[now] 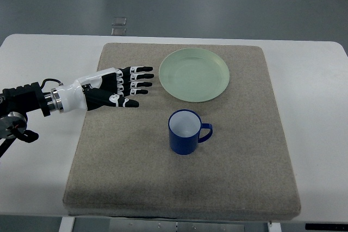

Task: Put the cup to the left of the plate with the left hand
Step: 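Move the open left hand forward over the pad toward the blue mug, then reach the left hand around the blue mug body, then close the left hand fingers to grasp the blue mug, then lift and carry the blue mug away from the plate with left hand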

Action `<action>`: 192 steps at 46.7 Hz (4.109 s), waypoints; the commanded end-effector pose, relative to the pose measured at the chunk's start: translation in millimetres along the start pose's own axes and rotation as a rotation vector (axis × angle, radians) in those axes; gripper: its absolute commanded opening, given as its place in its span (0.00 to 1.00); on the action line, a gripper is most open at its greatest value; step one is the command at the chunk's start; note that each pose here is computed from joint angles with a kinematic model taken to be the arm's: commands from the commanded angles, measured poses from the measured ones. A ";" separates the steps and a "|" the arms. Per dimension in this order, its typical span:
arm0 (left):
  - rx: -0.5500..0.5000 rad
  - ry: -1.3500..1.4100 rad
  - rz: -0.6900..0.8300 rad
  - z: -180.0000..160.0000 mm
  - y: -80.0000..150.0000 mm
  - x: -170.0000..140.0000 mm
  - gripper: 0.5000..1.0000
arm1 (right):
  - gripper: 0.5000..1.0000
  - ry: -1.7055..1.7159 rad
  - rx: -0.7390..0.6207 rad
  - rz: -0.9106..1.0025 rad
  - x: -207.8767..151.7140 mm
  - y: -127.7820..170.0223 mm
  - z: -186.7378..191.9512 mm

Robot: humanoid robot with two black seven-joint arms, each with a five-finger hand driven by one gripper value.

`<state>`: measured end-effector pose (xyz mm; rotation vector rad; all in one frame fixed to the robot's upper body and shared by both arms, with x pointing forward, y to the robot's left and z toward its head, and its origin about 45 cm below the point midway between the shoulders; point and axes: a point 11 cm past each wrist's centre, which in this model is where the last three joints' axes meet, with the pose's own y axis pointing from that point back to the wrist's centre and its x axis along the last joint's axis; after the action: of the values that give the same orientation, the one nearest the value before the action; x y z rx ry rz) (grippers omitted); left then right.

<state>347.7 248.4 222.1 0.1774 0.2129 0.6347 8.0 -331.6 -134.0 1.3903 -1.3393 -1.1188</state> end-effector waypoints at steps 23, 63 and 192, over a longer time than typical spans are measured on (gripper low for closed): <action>-0.042 -0.160 -0.047 -33.7 -32.4 -30.9 0.98 | 0.86 0.000 0.000 0.000 0.0 0.0 0.0; -0.072 -0.120 -0.083 -41.7 -53.3 -49.5 0.99 | 0.86 0.000 0.000 0.000 0.0 0.0 0.0; -0.112 -0.172 -0.128 -28.6 -75.5 -67.1 0.41 | 0.86 0.000 0.000 0.000 0.0 0.0 0.0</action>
<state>325.6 147.2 179.8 0.1268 0.0385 0.4845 8.0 -331.6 -134.0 1.3905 -1.3392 -1.1190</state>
